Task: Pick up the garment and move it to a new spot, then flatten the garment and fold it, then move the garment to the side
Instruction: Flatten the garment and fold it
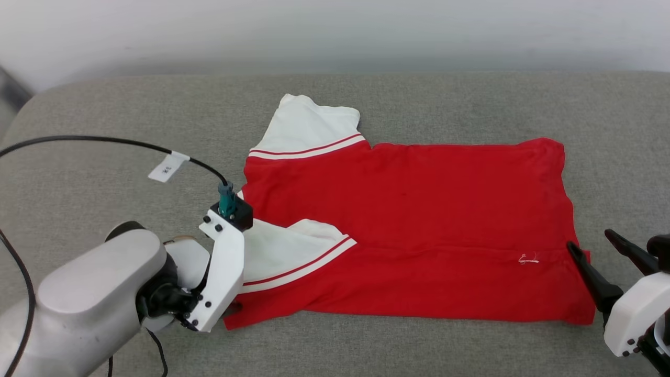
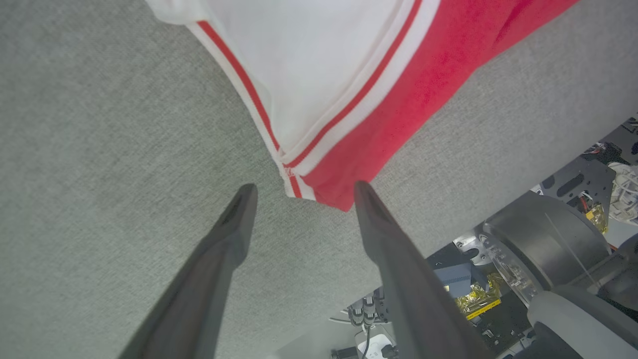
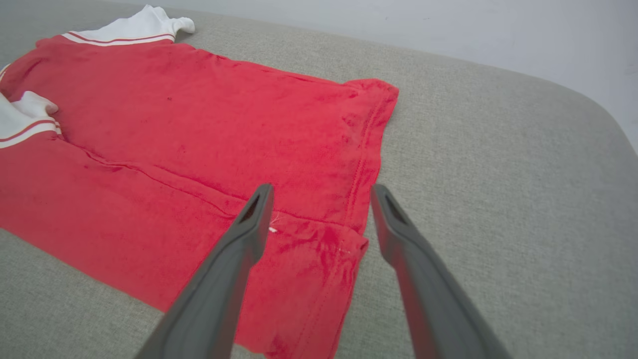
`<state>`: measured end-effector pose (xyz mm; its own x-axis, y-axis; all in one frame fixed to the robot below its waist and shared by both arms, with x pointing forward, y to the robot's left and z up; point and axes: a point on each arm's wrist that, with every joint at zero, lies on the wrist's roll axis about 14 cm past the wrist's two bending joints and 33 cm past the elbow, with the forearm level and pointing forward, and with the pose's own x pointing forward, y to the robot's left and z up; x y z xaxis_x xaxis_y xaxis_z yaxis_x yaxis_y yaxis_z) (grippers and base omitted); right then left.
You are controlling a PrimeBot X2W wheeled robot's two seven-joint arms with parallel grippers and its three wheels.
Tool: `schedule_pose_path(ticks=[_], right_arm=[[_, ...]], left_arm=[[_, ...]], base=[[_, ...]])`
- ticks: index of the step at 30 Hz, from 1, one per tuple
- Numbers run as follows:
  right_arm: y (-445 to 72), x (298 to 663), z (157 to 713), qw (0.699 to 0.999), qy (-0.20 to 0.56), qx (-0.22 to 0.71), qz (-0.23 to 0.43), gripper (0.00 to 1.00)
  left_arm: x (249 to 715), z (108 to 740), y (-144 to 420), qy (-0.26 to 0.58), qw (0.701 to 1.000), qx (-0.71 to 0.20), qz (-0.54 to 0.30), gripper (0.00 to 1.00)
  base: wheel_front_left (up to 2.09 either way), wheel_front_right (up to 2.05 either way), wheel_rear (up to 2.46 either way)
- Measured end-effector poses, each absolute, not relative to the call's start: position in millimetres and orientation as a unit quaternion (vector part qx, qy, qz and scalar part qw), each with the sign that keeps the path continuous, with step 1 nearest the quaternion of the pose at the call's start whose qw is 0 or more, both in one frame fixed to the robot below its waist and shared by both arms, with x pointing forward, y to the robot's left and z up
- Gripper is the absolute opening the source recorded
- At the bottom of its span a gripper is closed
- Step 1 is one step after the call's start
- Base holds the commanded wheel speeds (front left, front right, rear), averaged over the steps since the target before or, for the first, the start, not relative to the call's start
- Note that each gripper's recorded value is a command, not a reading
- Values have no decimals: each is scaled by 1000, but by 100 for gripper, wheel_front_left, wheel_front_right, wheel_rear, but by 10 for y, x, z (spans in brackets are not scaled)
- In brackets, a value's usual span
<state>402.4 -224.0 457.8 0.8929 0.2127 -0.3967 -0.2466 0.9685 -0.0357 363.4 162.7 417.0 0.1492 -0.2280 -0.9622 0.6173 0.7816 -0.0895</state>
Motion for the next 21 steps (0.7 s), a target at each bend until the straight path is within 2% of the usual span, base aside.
schedule_pose_path(ticks=[11, 12, 13, 14, 21], right_arm=[[-2244, 4076, 4403, 967, 223, -37, 118, 100], [-2253, 4071, 4395, 966, 225, -38, 118, 100], [-2263, 4078, 4406, 966, 225, -41, 118, 100], [-2278, 4094, 4436, 967, 222, -45, 119, 100], [-2396, 4159, 4711, 959, 229, -99, 132, 100]], left_arm=[[3557, 3743, 1598, 621, 703, 175, -301, 100], [3555, 3727, 1603, 622, 701, 176, -301, 56], [3558, 3722, 1603, 622, 702, 175, -300, 25], [3558, 3721, 1603, 621, 702, 175, -302, 0], [3528, 3803, 1568, 604, 716, 168, -308, 0]], base=[[0, 0, 0], [0, 0, 0], [0, 0, 0], [0, 0, 0], [0, 0, 0]])
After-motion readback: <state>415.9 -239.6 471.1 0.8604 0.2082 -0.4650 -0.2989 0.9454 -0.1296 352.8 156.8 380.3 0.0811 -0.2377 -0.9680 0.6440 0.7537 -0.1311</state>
